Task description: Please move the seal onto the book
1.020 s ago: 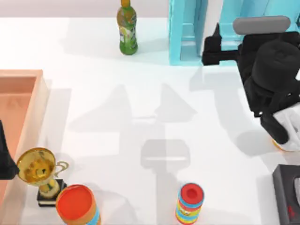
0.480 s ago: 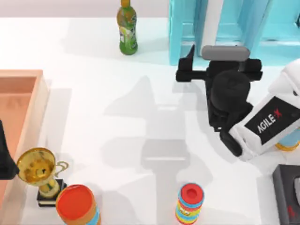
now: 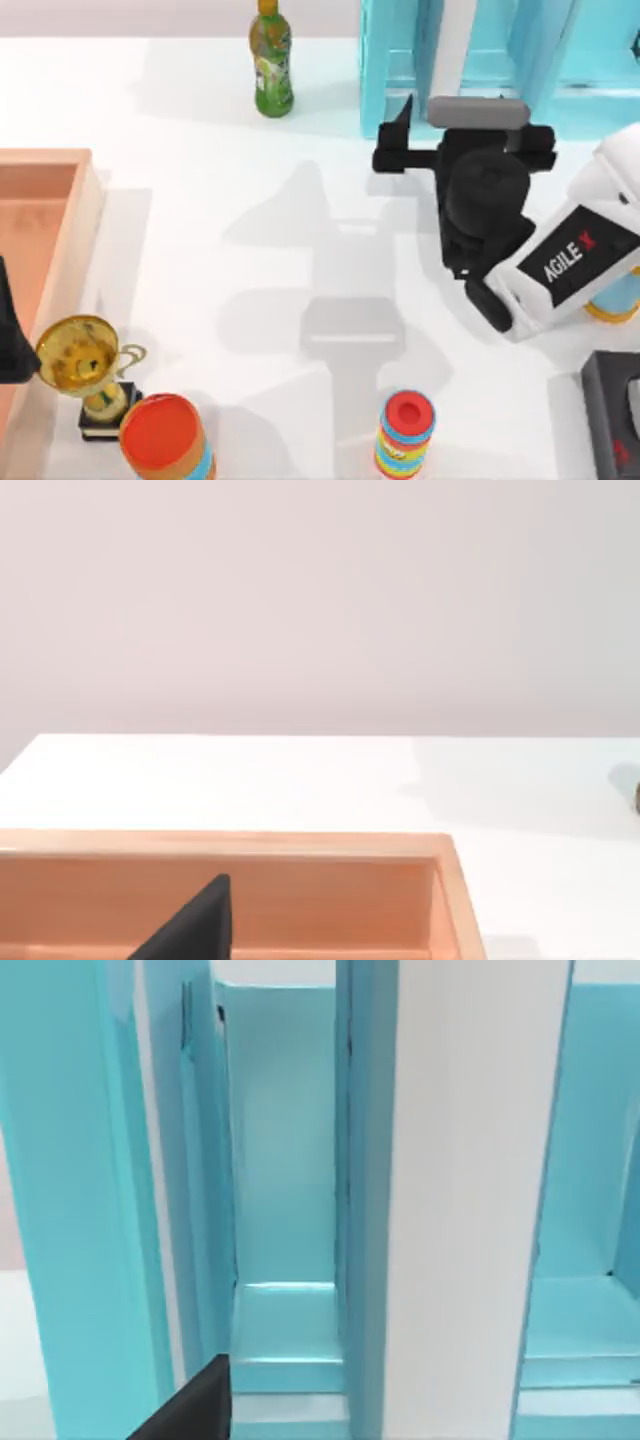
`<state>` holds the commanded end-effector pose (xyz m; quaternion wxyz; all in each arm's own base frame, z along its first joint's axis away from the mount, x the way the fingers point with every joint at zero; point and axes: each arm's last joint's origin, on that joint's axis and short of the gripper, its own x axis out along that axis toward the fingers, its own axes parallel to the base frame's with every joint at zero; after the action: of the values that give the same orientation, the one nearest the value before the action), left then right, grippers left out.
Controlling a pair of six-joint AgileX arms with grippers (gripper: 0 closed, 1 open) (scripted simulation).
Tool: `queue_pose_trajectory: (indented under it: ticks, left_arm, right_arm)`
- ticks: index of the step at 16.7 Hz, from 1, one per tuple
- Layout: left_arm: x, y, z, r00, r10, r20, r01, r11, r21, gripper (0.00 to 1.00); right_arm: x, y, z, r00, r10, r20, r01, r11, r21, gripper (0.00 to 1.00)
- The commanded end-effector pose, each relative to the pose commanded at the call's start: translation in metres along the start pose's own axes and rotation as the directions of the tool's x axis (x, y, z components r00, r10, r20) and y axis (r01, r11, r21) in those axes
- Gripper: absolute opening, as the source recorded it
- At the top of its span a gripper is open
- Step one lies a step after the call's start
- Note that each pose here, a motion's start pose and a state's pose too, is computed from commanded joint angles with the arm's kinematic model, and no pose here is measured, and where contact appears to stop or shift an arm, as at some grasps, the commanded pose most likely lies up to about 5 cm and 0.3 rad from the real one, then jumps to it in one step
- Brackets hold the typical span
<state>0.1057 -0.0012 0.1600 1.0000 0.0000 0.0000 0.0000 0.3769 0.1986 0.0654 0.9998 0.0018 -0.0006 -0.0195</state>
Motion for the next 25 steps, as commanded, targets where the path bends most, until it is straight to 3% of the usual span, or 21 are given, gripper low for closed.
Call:
queue_pose_trajectory:
  ticks: [10, 16, 25]
  left_arm:
    - [0.000, 0.000, 0.000, 1.000, 0.000, 0.000, 0.000, 1.000, 0.000, 1.00]
    - [0.000, 0.000, 0.000, 1.000, 0.000, 0.000, 0.000, 1.000, 0.000, 1.00]
    - [0.000, 0.000, 0.000, 1.000, 0.000, 0.000, 0.000, 1.000, 0.000, 1.00]
  right_arm:
    - [0.090, 0.003, 0.000, 1.000, 0.002, 0.005, -0.002, 1.000, 0.002, 1.00]
    - [0.096, 0.002, 0.001, 1.000, 0.002, 0.003, -0.002, 1.000, 0.002, 1.00]
    - [0.096, 0.002, 0.001, 1.000, 0.002, 0.003, -0.002, 1.000, 0.002, 0.32]
